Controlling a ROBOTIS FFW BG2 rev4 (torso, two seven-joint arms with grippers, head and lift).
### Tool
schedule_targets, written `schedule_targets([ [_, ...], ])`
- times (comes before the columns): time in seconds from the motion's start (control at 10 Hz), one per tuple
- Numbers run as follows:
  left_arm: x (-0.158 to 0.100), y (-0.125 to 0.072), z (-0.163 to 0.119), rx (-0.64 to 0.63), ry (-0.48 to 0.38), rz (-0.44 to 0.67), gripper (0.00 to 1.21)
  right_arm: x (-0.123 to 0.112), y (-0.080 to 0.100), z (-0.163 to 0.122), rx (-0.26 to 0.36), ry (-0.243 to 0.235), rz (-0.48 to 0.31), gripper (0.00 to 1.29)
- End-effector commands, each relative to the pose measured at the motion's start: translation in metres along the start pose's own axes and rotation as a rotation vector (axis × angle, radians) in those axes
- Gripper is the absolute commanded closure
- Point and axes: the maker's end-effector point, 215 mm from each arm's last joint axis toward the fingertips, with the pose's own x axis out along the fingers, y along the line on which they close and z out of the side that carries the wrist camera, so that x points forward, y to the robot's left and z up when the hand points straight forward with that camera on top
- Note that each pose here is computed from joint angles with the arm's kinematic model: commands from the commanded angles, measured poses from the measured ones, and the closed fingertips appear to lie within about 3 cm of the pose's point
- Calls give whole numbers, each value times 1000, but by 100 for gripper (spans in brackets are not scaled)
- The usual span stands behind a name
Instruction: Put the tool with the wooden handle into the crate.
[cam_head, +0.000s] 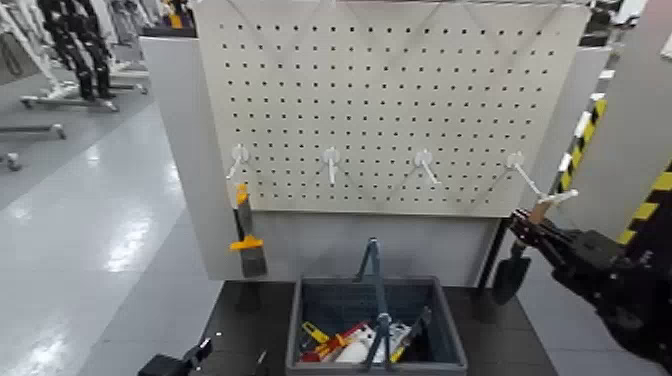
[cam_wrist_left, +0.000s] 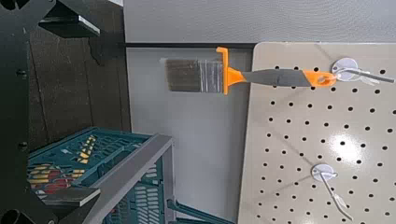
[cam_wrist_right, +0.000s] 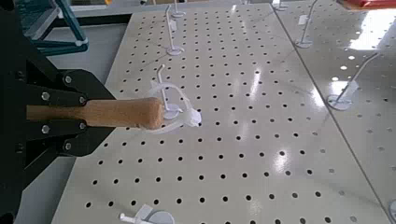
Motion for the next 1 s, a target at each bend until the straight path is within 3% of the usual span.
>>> schedule_targets([
  [0.1, 1, 0, 0, 0, 0, -1, 11, 2, 15, 6, 64, -77, 17, 116],
  [0.3, 0, 0, -1, 0, 2, -1, 11, 3, 18, -8, 157, -143, -2, 116],
  [0.6, 1, -1, 1, -1, -1, -4, 11, 19, 28, -44, 245, -161, 0, 116],
  [1.0, 1, -1, 0, -1, 0, -4, 11, 49, 58, -85, 392, -188, 40, 116],
])
